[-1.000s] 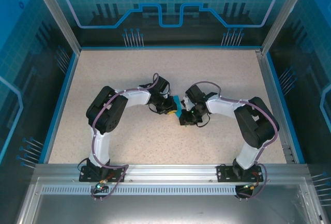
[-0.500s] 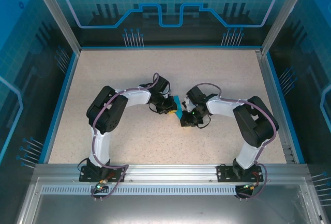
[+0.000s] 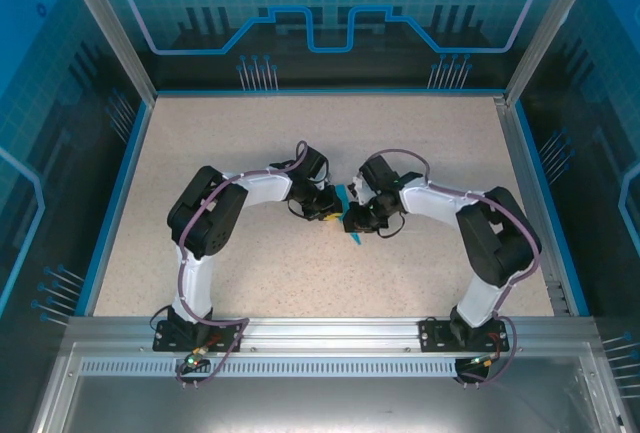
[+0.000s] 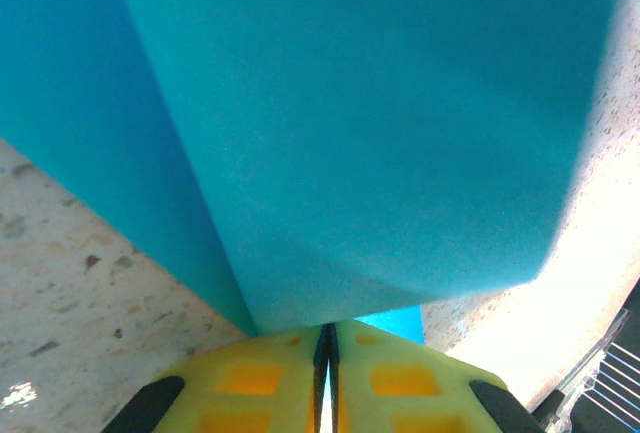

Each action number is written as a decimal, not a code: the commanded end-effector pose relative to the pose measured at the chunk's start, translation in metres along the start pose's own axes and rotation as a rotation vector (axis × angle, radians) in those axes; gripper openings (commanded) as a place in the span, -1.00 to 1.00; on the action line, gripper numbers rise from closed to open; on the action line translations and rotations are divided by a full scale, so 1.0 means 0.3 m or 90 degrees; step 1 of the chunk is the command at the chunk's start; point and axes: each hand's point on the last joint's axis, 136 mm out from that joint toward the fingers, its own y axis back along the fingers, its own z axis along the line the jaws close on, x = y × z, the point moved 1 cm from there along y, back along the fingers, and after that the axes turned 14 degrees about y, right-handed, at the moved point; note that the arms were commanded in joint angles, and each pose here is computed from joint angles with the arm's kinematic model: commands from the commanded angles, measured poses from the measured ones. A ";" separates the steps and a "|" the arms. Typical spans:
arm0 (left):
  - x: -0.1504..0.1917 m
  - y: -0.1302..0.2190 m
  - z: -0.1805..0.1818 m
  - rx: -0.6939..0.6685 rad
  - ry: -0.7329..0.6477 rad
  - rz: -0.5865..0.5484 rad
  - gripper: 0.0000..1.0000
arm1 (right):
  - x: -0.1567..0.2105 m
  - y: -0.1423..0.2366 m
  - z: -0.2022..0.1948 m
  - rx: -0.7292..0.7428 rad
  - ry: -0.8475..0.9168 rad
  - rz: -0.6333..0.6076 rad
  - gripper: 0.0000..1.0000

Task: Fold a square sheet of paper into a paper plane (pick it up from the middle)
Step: Fold the wing for the fifth time at the center of the table.

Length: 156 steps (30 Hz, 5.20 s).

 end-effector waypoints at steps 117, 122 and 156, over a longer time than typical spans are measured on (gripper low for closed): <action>-0.196 0.055 -0.022 -0.017 -0.076 -0.067 -0.63 | 0.221 -0.115 -0.213 0.063 -0.055 0.085 -0.78; -0.234 0.067 -0.004 -0.018 -0.069 -0.074 -0.62 | 0.225 -0.117 -0.213 0.062 -0.056 0.086 -0.78; -0.130 0.236 -0.140 0.106 -0.102 -0.127 -0.63 | 0.229 -0.122 -0.203 0.045 -0.072 0.085 -0.82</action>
